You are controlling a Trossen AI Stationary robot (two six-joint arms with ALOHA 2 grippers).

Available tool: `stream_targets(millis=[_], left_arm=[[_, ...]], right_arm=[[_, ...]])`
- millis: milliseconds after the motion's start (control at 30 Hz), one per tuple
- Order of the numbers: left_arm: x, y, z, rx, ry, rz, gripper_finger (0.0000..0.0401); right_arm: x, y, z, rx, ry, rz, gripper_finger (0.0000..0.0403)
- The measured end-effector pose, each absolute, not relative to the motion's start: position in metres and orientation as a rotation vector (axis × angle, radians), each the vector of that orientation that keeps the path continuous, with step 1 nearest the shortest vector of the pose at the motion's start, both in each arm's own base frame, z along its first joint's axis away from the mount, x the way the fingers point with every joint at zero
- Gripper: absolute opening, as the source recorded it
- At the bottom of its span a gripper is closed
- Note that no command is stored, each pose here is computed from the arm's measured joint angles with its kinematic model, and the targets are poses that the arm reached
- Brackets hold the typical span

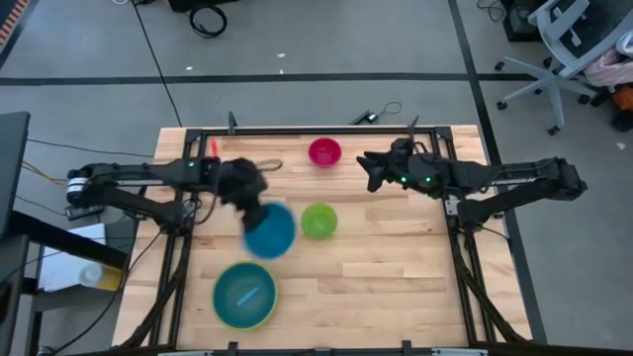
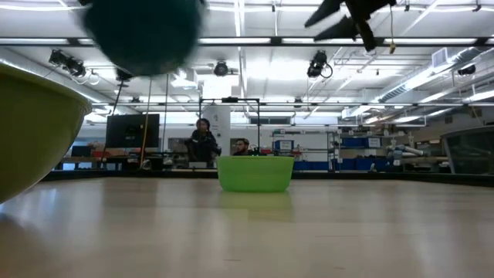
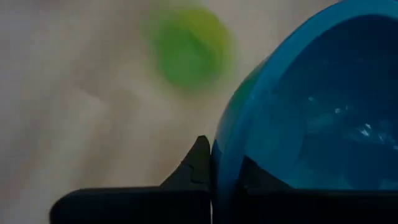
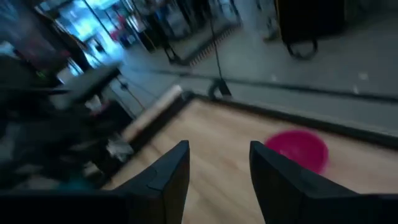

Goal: Nest bowls inside each other
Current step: Stack the medium blue bowl on top of the large light blue bowl

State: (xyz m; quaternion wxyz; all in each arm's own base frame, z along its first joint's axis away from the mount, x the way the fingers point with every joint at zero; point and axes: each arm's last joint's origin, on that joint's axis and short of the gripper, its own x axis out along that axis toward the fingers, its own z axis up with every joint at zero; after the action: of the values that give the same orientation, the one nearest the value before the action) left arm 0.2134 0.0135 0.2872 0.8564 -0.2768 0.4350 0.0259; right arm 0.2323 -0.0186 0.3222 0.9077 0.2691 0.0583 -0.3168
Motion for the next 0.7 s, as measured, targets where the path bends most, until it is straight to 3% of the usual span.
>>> stream_targets(millis=[200, 400, 700], left_arm=[[0.18, -0.032, 0.28, -0.579, 1.26, -0.125, 0.001], [0.191, -0.08, 0.274, -0.459, 1.245, -0.316, 0.001], [0.216, -0.111, 0.237, -0.354, 1.31, -0.118, 0.0045]], right_arm=[[0.243, -0.025, 0.299, 0.635, 0.267, -0.657, 0.017], [0.266, -0.02, 0.271, 0.708, 0.381, -0.642, 0.017], [0.287, -0.017, 0.232, 0.786, 0.58, -0.613, 0.017]])
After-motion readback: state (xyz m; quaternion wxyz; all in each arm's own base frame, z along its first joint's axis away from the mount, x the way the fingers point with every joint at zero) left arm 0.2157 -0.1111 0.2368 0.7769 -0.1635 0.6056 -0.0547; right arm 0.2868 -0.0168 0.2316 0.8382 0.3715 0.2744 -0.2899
